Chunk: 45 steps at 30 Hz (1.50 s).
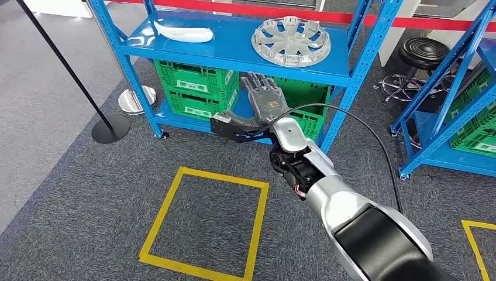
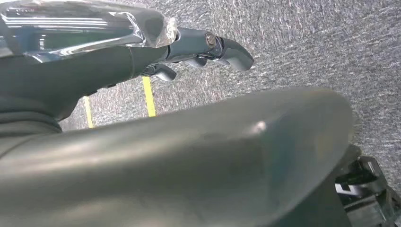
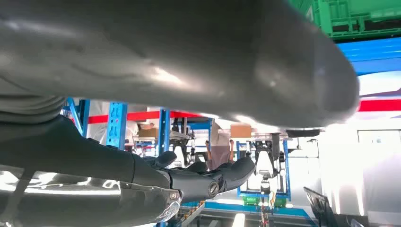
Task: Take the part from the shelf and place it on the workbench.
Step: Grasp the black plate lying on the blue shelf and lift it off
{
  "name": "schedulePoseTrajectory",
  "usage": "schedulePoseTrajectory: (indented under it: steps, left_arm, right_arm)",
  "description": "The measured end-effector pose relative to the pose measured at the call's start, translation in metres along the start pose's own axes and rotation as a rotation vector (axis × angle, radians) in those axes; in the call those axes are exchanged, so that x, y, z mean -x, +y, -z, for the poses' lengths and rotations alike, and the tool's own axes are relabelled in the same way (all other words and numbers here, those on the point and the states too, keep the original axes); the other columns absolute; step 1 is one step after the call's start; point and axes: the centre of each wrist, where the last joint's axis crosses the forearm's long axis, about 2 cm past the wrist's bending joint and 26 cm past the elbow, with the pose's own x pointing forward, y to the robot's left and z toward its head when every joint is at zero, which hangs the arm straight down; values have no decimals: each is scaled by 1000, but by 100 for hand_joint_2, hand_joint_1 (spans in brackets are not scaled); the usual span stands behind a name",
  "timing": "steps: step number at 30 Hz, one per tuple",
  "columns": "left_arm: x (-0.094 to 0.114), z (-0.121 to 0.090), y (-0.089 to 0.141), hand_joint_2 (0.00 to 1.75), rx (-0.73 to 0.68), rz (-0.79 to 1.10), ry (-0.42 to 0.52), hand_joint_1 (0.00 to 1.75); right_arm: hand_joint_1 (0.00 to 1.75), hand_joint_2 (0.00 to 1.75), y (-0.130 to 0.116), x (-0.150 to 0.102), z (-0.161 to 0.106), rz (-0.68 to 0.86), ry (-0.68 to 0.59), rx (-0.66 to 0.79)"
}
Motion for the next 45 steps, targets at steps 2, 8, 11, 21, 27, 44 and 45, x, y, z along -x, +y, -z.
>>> schedulePoseTrajectory:
  steps: [2, 8, 11, 21, 27, 44, 45]
  left_arm:
    - [-1, 0, 0, 0, -1, 1, -1, 0]
    - [-2, 0, 0, 0, -1, 1, -3, 0]
    - [-2, 0, 0, 0, -1, 2, -3, 0]
    - [-6, 1, 4, 0, -7, 4, -10, 0]
    - [-2, 1, 4, 0, -7, 5, -1, 0]
    - [0, 1, 3, 0, -8, 12, 4, 0]
    - [0, 1, 3, 0, -8, 12, 5, 0]
  right_arm:
    - [0, 0, 0, 0, 0, 2, 0, 1]
    - [0, 0, 8, 2, -3, 9, 6, -13]
    - [0, 0, 11, 4, -4, 10, 14, -20]
    - [0, 0, 13, 5, -5, 18, 19, -24]
    - [0, 0, 17, 3, -7, 21, 13, -26]
    - [0, 0, 18, 6, -7, 28, 21, -25]
    - [0, 0, 18, 6, -7, 28, 23, -25]
